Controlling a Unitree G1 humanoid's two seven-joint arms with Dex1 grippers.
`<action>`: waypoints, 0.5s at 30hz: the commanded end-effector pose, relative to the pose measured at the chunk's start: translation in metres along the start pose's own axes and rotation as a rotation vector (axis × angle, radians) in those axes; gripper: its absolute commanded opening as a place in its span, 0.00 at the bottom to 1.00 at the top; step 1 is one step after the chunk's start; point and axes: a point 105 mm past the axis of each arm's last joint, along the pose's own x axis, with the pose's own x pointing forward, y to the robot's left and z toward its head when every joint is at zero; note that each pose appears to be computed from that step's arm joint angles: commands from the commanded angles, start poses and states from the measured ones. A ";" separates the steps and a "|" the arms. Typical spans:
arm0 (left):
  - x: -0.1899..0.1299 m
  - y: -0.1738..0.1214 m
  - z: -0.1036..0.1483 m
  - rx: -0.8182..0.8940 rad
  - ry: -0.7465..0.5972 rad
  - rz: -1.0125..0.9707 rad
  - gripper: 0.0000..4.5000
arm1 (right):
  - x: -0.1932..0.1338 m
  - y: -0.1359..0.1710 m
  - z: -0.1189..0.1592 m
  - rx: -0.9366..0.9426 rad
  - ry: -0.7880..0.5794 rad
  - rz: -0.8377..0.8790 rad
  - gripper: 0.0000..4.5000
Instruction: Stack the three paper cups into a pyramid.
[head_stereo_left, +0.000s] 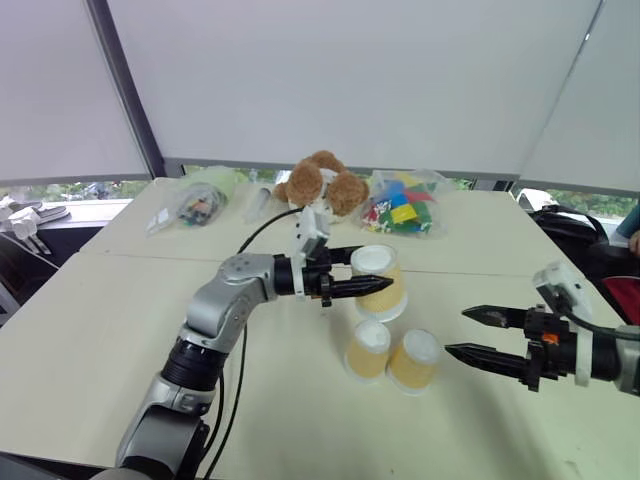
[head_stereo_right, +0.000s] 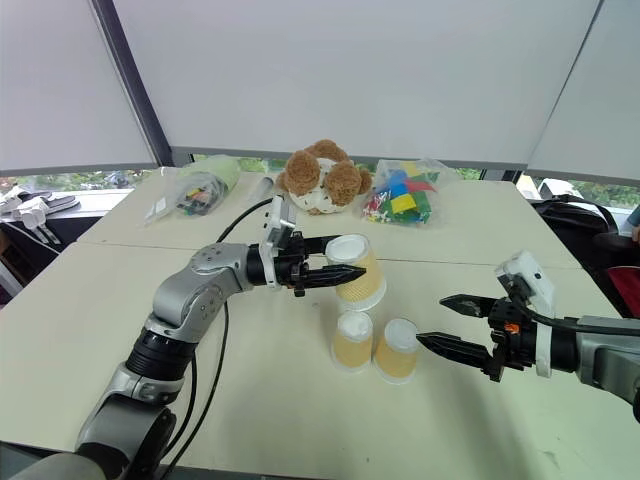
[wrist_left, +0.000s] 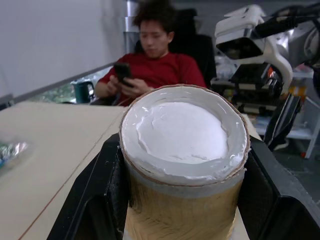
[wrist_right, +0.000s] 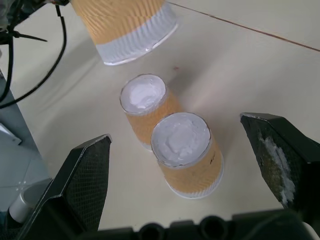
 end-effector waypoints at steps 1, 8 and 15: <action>0.017 -0.012 0.002 0.057 -0.008 -0.074 0.49 | -0.004 0.004 0.008 -0.034 -0.023 -0.028 1.00; 0.035 -0.022 -0.020 0.099 0.019 -0.131 0.49 | 0.002 0.005 0.008 -0.035 -0.031 -0.047 1.00; 0.036 -0.023 -0.031 0.102 0.066 -0.165 0.49 | 0.002 0.004 0.006 -0.030 -0.036 -0.070 1.00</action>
